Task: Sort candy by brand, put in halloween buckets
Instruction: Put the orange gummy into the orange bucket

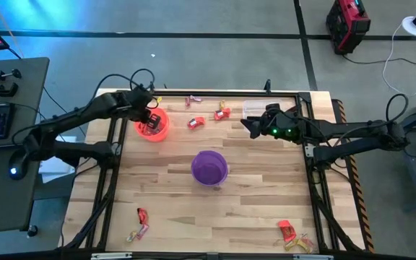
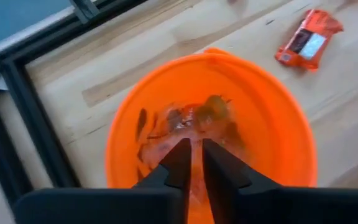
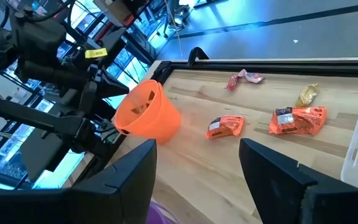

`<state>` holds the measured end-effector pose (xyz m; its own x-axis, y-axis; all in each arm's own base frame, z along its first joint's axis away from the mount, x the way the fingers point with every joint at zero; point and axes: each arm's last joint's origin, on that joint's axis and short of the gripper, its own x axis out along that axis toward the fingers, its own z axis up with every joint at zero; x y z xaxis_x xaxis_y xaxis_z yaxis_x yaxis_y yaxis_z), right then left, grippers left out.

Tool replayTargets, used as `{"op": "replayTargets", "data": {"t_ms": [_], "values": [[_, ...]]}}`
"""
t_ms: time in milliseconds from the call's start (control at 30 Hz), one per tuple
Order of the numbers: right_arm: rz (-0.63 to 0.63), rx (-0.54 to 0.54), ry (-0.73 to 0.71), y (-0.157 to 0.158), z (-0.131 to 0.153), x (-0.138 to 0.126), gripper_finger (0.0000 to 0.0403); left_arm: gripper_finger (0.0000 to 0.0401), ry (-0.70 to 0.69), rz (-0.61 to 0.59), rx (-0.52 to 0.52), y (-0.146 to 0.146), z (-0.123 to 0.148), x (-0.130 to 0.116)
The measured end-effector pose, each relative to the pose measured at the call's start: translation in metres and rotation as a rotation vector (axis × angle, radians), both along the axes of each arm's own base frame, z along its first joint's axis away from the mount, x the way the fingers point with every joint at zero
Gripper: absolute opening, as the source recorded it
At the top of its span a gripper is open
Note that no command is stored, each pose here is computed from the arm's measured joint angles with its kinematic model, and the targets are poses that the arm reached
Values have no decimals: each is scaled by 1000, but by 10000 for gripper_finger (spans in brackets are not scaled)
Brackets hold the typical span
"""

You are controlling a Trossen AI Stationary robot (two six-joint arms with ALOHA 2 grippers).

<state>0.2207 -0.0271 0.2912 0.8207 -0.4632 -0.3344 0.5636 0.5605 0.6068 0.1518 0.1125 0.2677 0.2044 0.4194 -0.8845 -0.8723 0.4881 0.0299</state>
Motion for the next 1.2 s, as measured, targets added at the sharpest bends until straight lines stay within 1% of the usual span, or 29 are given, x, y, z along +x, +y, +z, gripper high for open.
{"op": "replayTargets", "data": {"t_ms": [233,300,400,500,600,667,767,900,933,1000,1067,1133,1200], "values": [[-2,6,-3,0,0,0,224,109,-82,-2,-13,-6,8,-6],[1,7,-3,0,0,0,224,126,-150,21,-43,-9,12,-8],[25,9,-1,1,0,0,224,145,-302,20,-75,-14,22,-9],[92,7,10,2,0,1,224,153,-470,-18,-53,-22,36,-5],[202,13,20,5,-1,2,224,154,-632,-84,-17,-29,50,4],[268,7,28,7,-1,3,224,154,-716,-119,9,-34,57,12],[340,-4,37,9,-1,3,224,154,-785,-130,53,-38,63,23],[387,-15,55,10,-2,3,224,154,-765,-115,79,-42,58,38],[417,0,66,11,-4,2,224,154,-759,-107,67,-42,55,42],[509,70,105,14,-8,0,224,154,-742,-92,34,-43,49,50],[607,203,185,22,-17,-5,224,154,-720,-86,4,-43,42,58],[672,355,325,35,-28,-14,224,154,-699,-87,-15,-44,36,64],[707,488,493,50,-39,-27,224,154,-687,-89,-20,-42,33,69]]}}
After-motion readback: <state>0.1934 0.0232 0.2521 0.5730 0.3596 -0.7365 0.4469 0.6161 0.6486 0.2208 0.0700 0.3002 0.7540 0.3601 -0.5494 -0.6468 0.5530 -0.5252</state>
